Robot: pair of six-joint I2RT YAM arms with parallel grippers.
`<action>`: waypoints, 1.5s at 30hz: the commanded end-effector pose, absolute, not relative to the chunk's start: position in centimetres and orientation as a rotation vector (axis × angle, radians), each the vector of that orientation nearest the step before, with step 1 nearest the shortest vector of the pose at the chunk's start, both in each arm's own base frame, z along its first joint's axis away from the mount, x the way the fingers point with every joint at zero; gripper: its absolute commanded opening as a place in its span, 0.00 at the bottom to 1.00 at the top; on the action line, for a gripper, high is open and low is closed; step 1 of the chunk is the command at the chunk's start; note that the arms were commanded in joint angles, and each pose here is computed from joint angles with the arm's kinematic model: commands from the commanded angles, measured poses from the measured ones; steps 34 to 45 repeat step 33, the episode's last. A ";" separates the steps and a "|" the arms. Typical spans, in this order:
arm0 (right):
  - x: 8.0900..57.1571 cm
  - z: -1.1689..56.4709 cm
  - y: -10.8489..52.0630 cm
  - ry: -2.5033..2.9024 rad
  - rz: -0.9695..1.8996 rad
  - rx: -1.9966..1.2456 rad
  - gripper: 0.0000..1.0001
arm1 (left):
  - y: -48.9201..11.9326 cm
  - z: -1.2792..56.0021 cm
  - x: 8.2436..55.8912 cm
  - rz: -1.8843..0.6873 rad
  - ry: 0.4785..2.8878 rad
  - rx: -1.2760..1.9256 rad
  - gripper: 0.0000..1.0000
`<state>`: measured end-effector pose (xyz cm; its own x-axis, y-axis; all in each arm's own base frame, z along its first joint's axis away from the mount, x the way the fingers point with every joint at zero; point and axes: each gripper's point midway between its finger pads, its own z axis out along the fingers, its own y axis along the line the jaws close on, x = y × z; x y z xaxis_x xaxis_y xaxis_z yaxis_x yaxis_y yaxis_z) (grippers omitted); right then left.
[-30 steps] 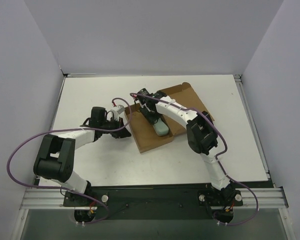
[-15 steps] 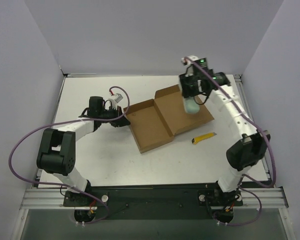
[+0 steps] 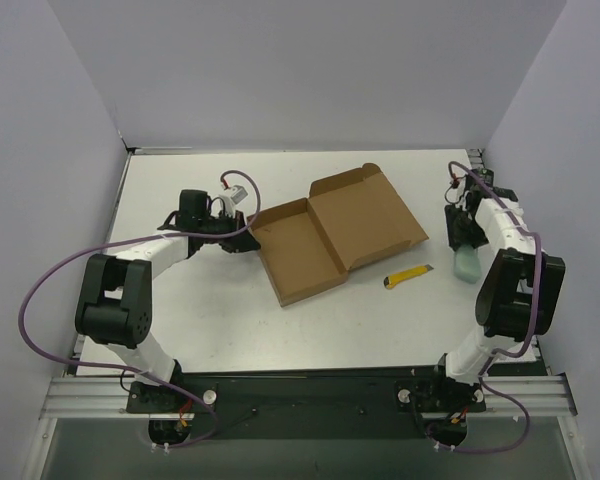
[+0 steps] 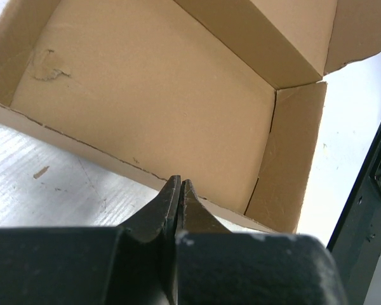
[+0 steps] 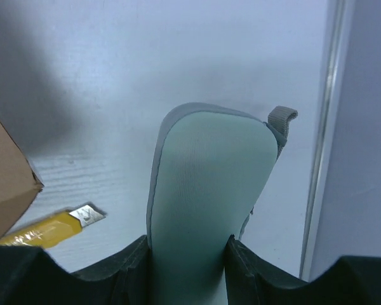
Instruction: Unpack the express box
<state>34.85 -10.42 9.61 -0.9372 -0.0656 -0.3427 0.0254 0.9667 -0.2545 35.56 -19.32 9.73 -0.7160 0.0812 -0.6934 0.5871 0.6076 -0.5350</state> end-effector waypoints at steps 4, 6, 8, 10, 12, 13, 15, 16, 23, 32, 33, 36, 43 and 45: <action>36.4 8.7 -11.1 2.667 -0.505 -0.244 0.62 | -18.6 11.4 35.8 -0.981 2.178 0.571 0.09; 36.6 9.4 -10.9 2.657 -0.491 -0.211 0.69 | -18.4 11.5 35.7 -0.958 2.181 0.590 0.14; 37.6 11.5 -10.4 2.617 -0.441 -0.165 0.79 | -18.2 11.6 35.9 -0.933 2.191 0.598 0.26; 37.2 13.4 -9.7 2.619 -0.402 -0.129 0.95 | -18.0 12.2 36.2 -0.914 2.201 0.622 0.36; 37.0 15.9 -8.4 2.605 -0.318 -0.099 0.96 | -17.5 12.6 36.6 -0.880 2.223 0.622 0.43; 36.8 16.6 -7.9 2.602 -0.296 -0.092 0.96 | -17.3 13.6 37.5 -0.855 2.204 0.633 0.48; 36.4 18.5 -7.6 2.582 -0.315 0.021 0.96 | -16.2 14.4 38.4 -0.811 2.229 0.604 0.74; 36.4 19.1 -7.6 2.573 -0.329 0.060 0.96 | -15.9 15.8 39.7 -0.781 2.203 0.608 0.95; 37.9 25.0 -4.4 2.407 -0.388 0.108 1.00 | -10.2 19.0 44.3 -0.610 2.178 0.479 0.96; 39.5 30.8 -1.4 2.236 -0.310 0.053 1.00 | -3.6 25.4 51.4 -0.453 2.122 0.339 0.97; 39.8 30.9 -1.4 2.232 -0.313 0.054 1.00 | -3.3 26.3 52.0 -0.438 2.100 0.333 0.97; 39.8 30.9 -1.4 2.232 -0.313 0.054 1.00 | -3.3 26.3 52.0 -0.438 2.100 0.333 0.97; 39.8 30.9 -1.4 2.232 -0.313 0.054 1.00 | -3.3 26.3 52.0 -0.438 2.100 0.333 0.97; 39.8 30.9 -1.4 2.232 -0.313 0.054 1.00 | -3.3 26.3 52.0 -0.438 2.100 0.333 0.97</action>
